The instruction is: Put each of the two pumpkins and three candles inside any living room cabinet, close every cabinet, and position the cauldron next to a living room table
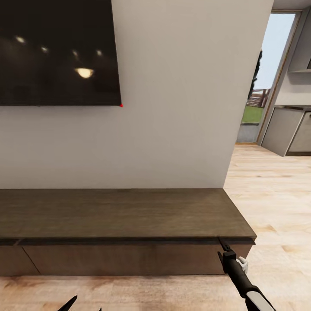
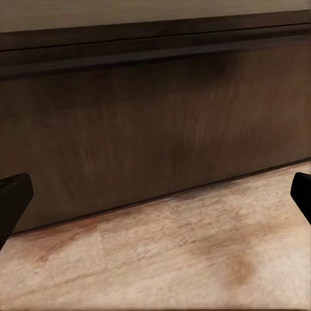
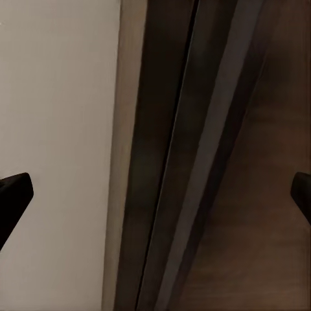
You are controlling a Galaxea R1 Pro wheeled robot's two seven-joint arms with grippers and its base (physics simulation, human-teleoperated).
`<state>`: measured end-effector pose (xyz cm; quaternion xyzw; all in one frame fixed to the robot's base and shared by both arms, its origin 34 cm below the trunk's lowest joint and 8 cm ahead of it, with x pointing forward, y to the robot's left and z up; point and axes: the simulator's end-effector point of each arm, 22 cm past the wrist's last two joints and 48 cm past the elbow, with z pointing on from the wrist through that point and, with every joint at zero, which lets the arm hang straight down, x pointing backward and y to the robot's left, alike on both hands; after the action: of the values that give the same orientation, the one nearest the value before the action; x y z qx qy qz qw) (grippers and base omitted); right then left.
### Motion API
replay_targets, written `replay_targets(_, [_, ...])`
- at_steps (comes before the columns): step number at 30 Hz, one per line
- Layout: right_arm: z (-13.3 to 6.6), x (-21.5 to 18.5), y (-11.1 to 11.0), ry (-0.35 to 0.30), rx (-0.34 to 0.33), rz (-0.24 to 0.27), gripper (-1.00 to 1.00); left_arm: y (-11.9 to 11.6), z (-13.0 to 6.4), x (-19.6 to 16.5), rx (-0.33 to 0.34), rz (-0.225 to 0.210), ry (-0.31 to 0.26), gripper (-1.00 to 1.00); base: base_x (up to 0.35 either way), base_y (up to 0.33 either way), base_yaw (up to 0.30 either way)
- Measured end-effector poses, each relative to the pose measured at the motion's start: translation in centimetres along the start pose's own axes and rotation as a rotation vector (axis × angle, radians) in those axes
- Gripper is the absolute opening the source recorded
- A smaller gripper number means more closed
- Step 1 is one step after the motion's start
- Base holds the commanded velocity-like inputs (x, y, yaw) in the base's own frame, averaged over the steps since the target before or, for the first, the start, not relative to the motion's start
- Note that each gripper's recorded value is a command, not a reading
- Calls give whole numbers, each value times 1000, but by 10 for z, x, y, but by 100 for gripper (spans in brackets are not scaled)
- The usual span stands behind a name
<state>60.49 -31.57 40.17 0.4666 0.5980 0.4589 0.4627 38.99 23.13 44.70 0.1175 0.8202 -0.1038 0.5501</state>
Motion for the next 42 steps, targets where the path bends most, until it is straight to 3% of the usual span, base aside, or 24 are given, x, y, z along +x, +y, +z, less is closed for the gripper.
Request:
replay_targets(16, [-2,3,4,17,-55,-6,100,0,1,7,1,-5,19,100,0,0,0])
replay_targets(21, [-2,5,-6,20,-37,-4,100,0,3,13,3,-11,38,100,0,0,0])
replay_targets(42, [-3,6,-13,22,-26,-3,100,0,3,18,4,-14,50,100,0,0,0])
